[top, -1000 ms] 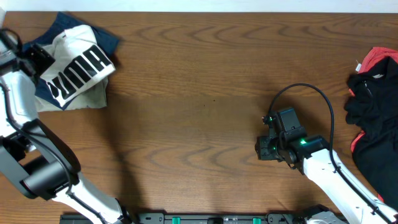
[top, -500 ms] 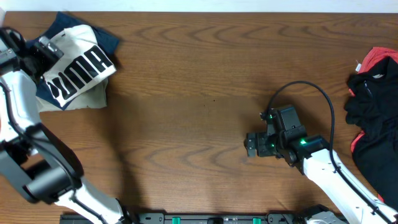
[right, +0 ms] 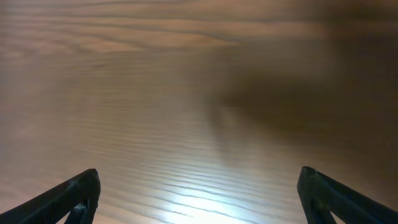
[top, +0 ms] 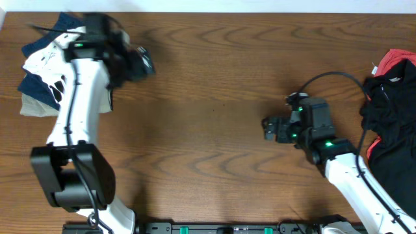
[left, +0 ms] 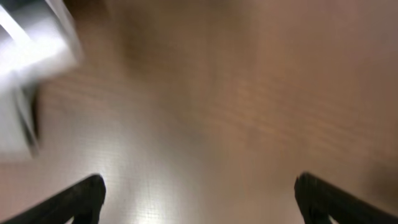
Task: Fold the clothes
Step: 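Release the shirt on the stack and withdraw both arms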
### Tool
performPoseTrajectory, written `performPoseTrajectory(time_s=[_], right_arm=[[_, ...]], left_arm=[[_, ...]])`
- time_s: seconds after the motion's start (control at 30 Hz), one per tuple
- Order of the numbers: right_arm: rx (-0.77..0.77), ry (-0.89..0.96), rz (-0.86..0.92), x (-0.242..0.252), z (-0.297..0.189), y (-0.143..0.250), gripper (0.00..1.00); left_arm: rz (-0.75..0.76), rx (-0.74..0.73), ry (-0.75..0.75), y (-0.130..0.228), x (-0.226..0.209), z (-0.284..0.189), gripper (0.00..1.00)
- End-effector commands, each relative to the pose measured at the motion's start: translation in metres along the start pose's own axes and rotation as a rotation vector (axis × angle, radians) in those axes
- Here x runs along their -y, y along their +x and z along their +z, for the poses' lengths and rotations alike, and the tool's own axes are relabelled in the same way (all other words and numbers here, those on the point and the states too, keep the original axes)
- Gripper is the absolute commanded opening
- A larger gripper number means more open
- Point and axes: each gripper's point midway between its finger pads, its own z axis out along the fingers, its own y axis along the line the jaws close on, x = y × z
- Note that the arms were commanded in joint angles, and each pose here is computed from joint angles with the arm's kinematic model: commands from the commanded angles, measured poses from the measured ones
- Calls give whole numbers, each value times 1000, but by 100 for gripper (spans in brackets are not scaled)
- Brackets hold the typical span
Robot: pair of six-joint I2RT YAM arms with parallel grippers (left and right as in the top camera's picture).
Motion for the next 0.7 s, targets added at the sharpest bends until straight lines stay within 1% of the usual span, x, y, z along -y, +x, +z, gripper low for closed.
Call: performPoseTrajectory(time_s=[0.0, 0.1, 0.17, 0.23, 0.3, 0.4, 0.5, 0.6, 0.67], right_arm=[[-13, 53, 63, 22, -12, -8, 99], [-141, 112, 94, 41, -25, 14, 99], [-230, 139, 108, 47, -35, 30, 99], [-295, 152, 111, 48, -43, 43, 99], [-330, 160, 113, 48, -50, 53, 99], [-325, 181, 112, 51, -60, 58, 99], [-245, 169, 97, 48, -69, 52, 99], [-93, 152, 58, 43, -84, 41, 99], [40, 165, 32, 43, -99, 32, 99]], left_arm=[[64, -145, -182, 43, -17, 11, 98], [83, -306, -243, 86, -21, 6, 98], [83, -380, -265, 105, -24, 1, 98], [79, -416, -275, 118, -28, -5, 98], [79, -413, -274, 127, -30, -12, 98], [79, -331, -250, 135, -31, -24, 98], [76, -191, -210, 140, -30, -38, 98], [56, 19, -141, 141, -27, -55, 98], [30, 189, -109, 139, -30, -69, 98]])
